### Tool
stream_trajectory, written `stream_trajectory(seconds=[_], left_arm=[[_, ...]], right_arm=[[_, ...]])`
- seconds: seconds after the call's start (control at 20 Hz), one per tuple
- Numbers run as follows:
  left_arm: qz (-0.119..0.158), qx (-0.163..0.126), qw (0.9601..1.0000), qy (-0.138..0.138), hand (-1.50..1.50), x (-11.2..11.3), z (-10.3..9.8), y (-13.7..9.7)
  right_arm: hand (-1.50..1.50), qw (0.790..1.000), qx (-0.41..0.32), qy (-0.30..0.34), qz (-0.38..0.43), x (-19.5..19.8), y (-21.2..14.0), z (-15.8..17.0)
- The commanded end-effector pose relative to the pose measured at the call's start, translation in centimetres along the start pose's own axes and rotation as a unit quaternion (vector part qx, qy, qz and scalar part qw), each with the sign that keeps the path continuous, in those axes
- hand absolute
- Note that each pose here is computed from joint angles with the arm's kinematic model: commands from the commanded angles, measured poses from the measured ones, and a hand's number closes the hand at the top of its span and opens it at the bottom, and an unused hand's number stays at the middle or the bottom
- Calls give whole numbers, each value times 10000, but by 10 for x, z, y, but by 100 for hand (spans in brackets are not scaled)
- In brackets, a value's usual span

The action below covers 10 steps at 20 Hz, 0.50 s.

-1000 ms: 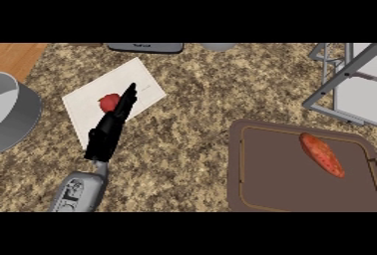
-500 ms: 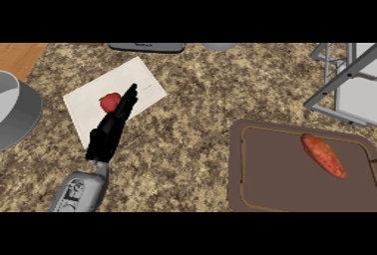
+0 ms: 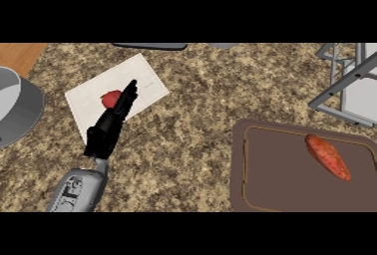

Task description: Pick the squash from the tray and place it in the tiered shelf

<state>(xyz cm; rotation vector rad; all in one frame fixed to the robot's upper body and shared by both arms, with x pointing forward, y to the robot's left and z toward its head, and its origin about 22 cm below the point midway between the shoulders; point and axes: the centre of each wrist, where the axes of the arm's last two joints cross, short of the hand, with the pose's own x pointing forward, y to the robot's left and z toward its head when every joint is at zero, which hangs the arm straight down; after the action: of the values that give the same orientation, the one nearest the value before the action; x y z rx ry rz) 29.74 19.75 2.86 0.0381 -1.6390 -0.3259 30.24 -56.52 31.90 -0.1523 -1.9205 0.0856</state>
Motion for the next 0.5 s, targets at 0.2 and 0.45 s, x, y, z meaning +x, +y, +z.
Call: stream_trajectory(seconds=[0.2, 0.45], left_arm=[[30, -75, 9999, -66, 0, 5, -2, -1], [53, 35, 9999, -137, 0, 9, -6, 0]], right_arm=[[-150, 9977, 124, 383, 549, 15, -22, 23], [-150, 9973, 232, 455, 532, 12, -24, 27]])
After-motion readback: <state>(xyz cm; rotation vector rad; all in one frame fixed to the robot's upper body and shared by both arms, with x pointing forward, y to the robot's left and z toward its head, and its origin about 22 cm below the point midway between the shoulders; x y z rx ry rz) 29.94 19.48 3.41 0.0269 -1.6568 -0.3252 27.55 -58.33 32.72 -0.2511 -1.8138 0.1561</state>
